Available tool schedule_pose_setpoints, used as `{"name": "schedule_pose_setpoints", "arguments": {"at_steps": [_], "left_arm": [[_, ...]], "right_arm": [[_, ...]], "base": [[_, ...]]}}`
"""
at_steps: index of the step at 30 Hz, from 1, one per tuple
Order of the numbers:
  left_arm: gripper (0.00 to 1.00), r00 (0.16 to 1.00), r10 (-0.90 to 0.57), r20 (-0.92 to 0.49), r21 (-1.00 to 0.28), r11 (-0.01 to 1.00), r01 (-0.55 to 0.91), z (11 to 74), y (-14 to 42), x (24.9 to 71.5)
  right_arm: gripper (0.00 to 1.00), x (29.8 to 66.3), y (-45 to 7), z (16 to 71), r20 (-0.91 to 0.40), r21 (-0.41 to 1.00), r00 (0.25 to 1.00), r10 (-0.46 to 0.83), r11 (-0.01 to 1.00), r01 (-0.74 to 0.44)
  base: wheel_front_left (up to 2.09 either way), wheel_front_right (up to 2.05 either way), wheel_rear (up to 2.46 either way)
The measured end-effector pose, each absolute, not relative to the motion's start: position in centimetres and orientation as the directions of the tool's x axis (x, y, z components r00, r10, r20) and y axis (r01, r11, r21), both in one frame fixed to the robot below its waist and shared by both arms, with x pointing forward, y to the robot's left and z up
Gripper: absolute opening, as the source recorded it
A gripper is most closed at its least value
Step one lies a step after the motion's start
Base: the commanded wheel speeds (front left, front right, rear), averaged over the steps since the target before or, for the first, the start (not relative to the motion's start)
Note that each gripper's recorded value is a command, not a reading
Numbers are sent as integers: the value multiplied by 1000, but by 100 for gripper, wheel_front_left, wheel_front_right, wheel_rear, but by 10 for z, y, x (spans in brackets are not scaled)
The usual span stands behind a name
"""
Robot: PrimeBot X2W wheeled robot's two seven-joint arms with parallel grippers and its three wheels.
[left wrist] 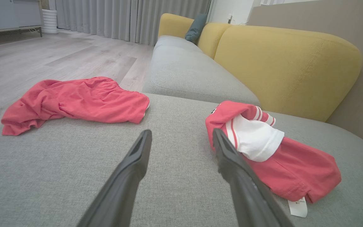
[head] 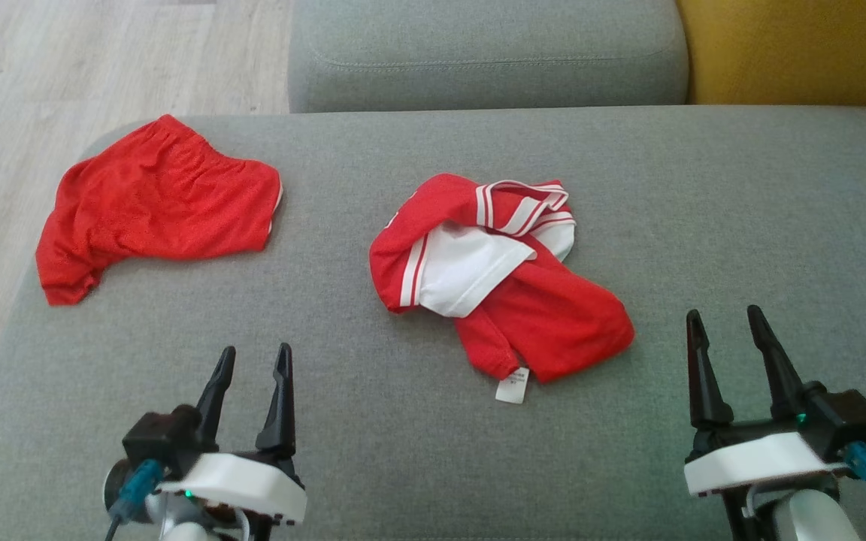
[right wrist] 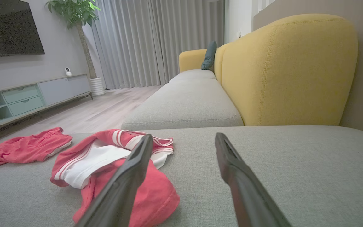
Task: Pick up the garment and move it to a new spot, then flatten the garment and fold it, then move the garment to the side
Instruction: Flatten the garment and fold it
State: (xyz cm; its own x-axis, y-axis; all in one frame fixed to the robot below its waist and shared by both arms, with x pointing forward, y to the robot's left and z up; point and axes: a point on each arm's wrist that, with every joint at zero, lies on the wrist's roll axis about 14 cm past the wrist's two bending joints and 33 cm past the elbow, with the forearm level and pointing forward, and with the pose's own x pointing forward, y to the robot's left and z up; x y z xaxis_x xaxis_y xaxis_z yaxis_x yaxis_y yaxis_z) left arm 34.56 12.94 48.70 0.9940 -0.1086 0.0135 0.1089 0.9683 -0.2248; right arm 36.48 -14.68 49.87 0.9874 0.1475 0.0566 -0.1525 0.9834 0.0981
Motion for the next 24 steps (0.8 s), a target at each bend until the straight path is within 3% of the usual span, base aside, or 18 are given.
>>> {"name": "schedule_pose_setpoints", "arguments": {"at_steps": [13, 24], "left_arm": [[100, 992, -125, -10, -230, 966, 120, 480, 124, 347], [100, 911, -413, 1, -159, 899, 408, 482, 42, 381]], "right_arm": [[100, 366, -149, 494, 42, 100, 989, 142, 984, -146], [100, 375, -157, 478, -5, 106, 993, 115, 988, -114]], "base": [[0, 0, 0], [0, 0, 0]]}}
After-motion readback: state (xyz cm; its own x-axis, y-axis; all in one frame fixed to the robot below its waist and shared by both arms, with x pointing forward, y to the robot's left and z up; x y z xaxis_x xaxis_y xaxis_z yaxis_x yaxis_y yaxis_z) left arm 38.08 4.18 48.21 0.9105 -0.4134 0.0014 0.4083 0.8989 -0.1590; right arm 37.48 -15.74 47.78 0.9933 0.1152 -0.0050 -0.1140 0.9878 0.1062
